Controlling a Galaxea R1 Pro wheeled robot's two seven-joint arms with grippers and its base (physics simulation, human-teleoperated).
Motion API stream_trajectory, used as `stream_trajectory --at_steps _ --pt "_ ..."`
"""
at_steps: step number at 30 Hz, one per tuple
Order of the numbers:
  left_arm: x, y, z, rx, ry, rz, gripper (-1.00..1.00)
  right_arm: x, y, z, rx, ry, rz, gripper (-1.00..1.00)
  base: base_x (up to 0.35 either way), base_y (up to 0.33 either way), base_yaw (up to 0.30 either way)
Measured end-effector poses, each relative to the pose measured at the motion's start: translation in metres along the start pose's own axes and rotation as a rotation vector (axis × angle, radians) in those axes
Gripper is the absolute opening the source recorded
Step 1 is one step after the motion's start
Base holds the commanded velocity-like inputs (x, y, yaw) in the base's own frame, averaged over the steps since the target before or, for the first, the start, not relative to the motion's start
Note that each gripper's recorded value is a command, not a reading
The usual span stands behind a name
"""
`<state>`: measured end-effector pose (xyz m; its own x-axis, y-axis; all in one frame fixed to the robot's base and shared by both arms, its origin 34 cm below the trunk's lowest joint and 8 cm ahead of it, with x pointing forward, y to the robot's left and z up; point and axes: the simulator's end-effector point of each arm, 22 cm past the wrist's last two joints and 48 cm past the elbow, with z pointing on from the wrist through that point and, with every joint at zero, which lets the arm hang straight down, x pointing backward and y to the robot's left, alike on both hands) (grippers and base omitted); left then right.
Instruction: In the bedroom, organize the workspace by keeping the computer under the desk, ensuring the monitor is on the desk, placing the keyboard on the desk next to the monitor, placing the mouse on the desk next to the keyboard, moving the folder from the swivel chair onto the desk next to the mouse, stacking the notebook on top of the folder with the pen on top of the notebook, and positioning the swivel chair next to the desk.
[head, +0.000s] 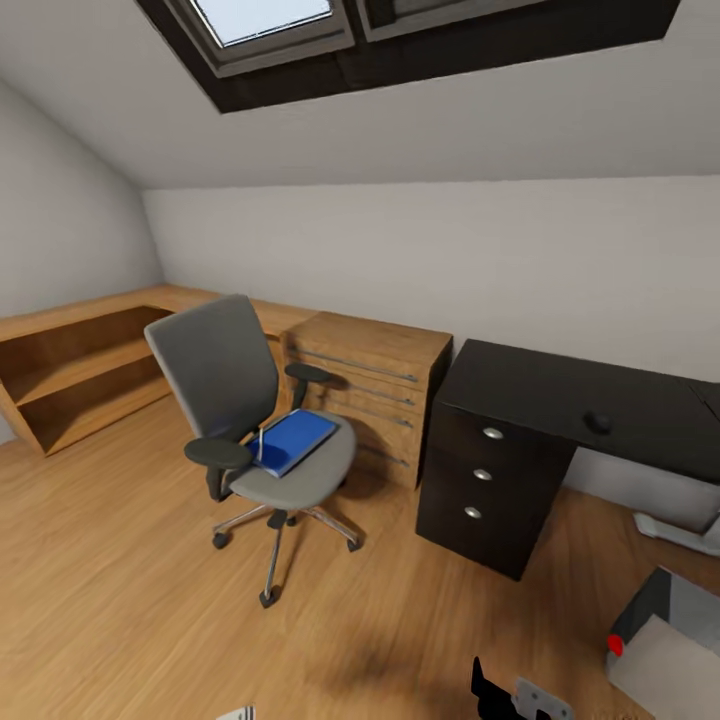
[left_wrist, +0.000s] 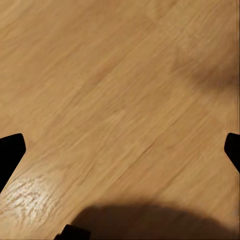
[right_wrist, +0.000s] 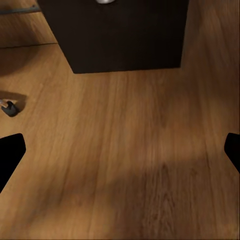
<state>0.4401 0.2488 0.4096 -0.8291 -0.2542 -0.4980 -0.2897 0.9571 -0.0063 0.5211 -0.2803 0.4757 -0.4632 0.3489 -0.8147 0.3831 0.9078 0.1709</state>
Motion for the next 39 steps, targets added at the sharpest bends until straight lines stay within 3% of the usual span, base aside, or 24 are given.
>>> stream_trajectory --at_steps 21,27,30,34,39 --pt "-0.026 -0.004 -0.033 0.005 -0.015 -0.003 1.00 -0.040 0.012 -0.018 -0.024 -0.025 -0.038 1.00 0.000 0.000 -0.267" --pt "-0.051 -0.006 -0.043 0.007 -0.097 -0.022 1.00 -0.067 0.009 -0.035 0.021 -0.147 -0.040 1.00 0.000 0.000 -0.265" --pt "-0.059 -0.006 -0.048 0.008 -0.118 -0.026 1.00 -0.073 0.019 -0.051 -0.008 -0.208 -0.079 1.00 0.000 0.000 -0.264" --pt "-0.065 -0.006 -0.055 0.007 -0.125 -0.027 1.00 -0.079 0.033 -0.062 -0.056 -0.236 -0.120 1.00 0.000 0.000 -0.263" --pt "-0.070 -0.007 -0.061 0.009 -0.130 -0.027 1.00 -0.080 0.052 -0.071 -0.089 -0.238 -0.119 1.00 0.000 0.000 -0.261"
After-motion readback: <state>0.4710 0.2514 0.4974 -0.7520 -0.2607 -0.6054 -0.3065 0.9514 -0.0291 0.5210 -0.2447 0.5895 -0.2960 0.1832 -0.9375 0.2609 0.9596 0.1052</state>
